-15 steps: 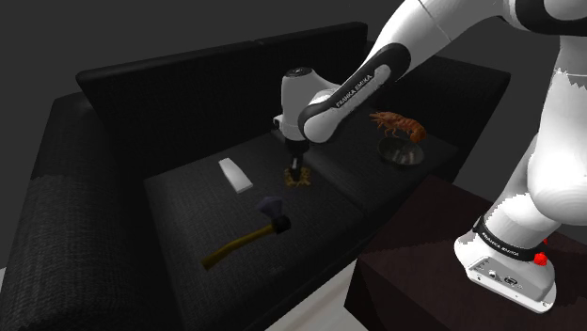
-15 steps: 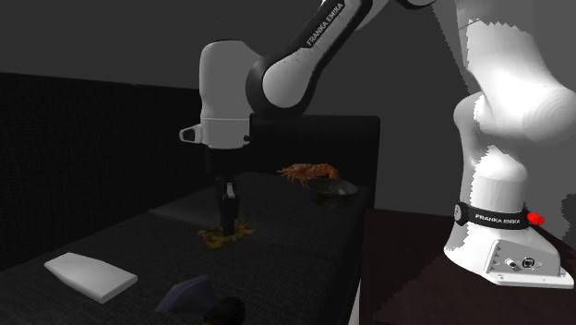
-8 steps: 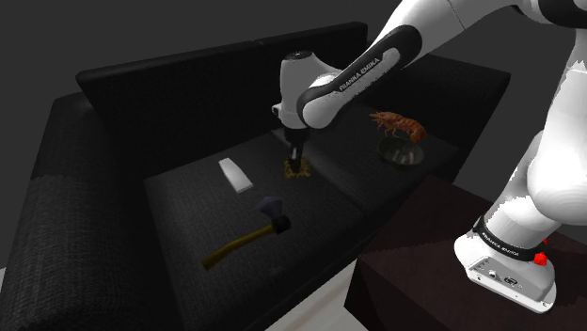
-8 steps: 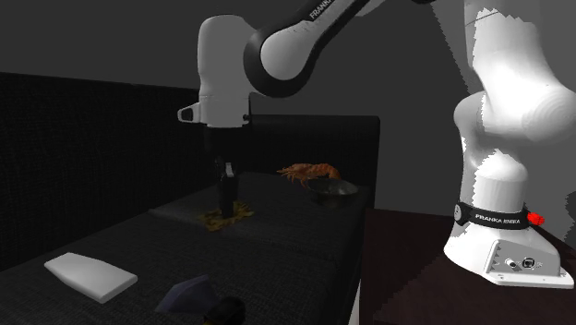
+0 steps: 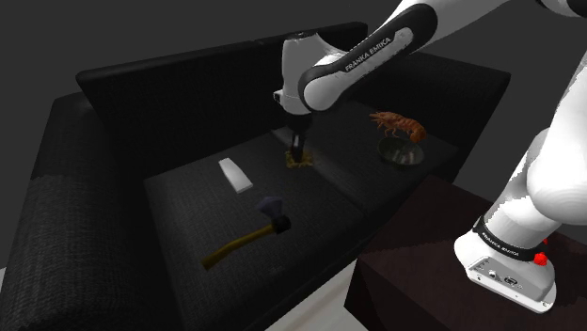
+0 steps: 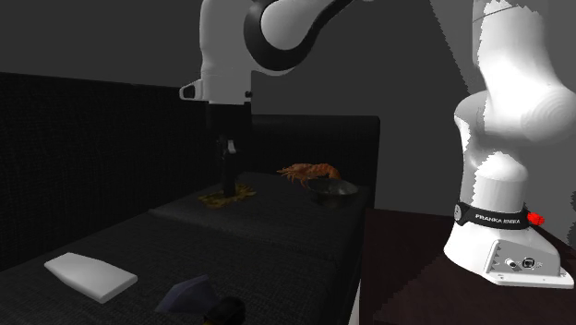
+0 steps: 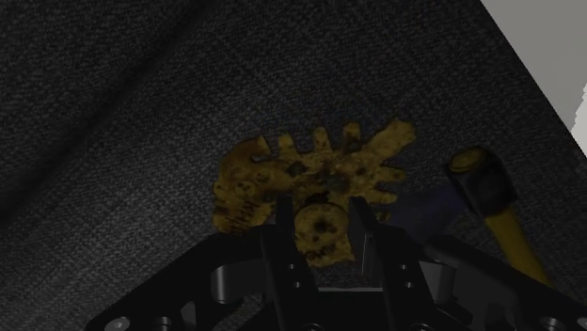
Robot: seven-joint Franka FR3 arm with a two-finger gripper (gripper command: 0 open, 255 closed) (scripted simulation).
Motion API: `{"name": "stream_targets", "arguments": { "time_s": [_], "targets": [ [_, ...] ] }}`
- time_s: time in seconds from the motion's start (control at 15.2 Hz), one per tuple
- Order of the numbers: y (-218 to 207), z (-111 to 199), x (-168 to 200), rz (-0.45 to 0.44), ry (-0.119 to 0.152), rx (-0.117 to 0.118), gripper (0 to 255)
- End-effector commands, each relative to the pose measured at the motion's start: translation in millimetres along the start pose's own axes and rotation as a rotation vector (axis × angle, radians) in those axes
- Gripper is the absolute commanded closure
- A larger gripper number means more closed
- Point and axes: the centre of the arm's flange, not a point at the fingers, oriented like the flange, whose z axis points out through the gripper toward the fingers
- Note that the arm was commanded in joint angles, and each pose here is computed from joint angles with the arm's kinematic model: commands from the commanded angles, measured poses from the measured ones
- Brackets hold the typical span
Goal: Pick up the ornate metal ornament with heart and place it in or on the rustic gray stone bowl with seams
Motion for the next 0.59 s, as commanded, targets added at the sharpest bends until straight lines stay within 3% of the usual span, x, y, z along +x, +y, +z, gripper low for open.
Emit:
{"name": "stream_targets", "arguments": {
  "time_s": [0.0,0.53],
  "targets": [
    [8,-4,-17,0.0,0.0,0.0,255],
    [58,-11,-110,0.0,0.0,0.0,255]
  ]
}}
